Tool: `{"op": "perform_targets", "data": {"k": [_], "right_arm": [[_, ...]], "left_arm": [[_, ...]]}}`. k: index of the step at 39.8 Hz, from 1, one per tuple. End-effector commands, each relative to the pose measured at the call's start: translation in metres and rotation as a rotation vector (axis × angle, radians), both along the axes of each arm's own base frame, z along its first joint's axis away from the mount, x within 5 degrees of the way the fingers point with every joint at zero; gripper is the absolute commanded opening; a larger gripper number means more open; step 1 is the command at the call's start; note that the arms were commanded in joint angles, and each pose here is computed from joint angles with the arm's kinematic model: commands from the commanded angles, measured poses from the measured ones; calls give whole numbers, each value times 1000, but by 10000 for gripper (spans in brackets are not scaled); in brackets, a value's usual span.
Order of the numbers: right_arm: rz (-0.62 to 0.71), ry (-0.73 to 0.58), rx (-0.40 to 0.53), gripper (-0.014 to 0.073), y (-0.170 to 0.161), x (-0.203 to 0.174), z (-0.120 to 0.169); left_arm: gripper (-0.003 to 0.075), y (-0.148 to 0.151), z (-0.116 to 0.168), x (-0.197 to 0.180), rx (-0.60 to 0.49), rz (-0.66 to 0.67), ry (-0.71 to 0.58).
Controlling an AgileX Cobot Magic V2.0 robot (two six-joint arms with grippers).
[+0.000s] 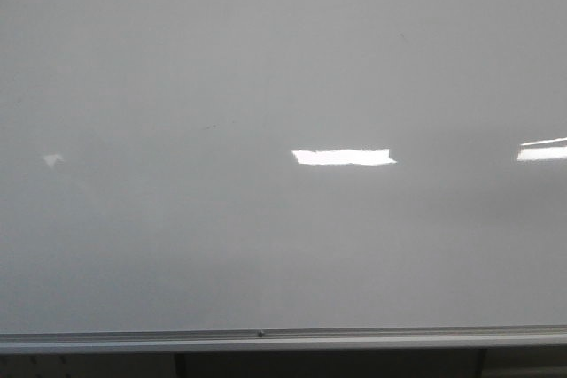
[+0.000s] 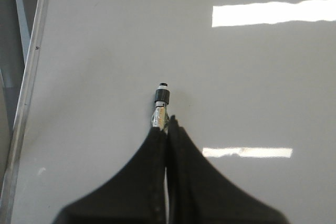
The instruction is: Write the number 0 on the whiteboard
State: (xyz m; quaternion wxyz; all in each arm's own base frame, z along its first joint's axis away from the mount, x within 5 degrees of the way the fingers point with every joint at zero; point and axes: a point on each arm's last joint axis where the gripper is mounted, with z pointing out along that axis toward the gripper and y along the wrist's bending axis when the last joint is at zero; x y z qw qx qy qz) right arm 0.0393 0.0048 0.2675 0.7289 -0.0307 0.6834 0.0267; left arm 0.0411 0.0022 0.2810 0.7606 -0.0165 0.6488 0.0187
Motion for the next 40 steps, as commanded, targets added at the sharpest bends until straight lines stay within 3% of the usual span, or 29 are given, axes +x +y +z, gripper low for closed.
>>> {"op": "perform_targets", "data": {"k": [1,8,21,24,26,30,33,36,40], "right_arm": [[2,-28,-5,-67,0,-1,38],[17,102,-1,-66,2,19,61],[22,156,11,-58,4,33,64],[22,156,11,-1,4,33,64],[22,156,11,66,4,33,64],[22,156,11,263,4,33,64],[22,155,11,413,4,33,64],[22,155,11,527,4,33,64],[22,155,11,566,4,33,64]], "left_arm": [[-19,0,26,3,-5,3,49],[-20,2,34,24,8,12,193],[5,3,32,30,11,14,225],[84,3,32,30,11,14,225],[178,3,32,30,11,14,225],[460,3,32,30,11,14,225],[621,3,32,30,11,14,227],[698,3,32,30,11,14,227],[690,3,32,30,11,14,227]]}}
